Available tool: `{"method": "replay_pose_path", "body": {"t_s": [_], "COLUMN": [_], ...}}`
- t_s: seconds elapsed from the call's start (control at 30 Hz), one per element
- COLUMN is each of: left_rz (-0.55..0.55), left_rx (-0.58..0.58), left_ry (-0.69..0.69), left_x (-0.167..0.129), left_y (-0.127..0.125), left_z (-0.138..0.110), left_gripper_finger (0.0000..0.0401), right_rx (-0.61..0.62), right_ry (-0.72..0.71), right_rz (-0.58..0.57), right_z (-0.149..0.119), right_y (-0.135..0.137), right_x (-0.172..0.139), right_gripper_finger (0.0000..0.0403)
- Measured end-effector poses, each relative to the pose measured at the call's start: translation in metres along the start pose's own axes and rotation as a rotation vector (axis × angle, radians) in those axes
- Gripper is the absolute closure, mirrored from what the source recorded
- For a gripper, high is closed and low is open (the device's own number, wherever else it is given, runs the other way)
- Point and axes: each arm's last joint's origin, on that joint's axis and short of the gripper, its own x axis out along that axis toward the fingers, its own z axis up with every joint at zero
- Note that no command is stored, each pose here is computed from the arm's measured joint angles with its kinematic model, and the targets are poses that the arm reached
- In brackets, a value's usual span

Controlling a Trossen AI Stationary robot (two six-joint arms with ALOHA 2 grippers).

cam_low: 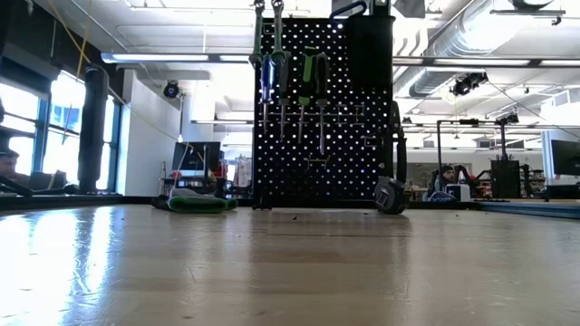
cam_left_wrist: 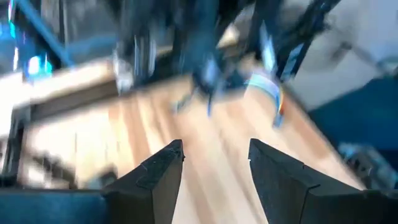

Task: Hang tools onto peg board
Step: Put the silver socket into the black bin on the pegboard

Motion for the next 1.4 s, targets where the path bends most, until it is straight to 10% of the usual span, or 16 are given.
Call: {"method": "replay_pose_path", "body": {"t_s": [0.53,0.87,1.4], "left_rz": [-0.060,-0.078,-0.139], "left_rx": [-0.066,-0.064,-0.040], "left_ry": [0.287,0.268,0.246], "left_x": [0.053,0.094,0.121], "left_y": [-0.004,-0.014,-0.042], "left_z": [-0.059,-0.096,-0.098], "left_gripper_finger": [0.0224,0.0224,0.0224], "right_rx": [0.178,0.425,0.713], "right_ry": [0.011,0.029,0.152], "right_rz": [-0.191,-0.116,0.084], "right_z": [0.011,-0.014,-0.069], "right_y": [-0.137,-0.216,-0.246], "right_x": [0.024,0.051,0.105], "right_gripper_finger": [0.0347,0.0347,0.0347]}}
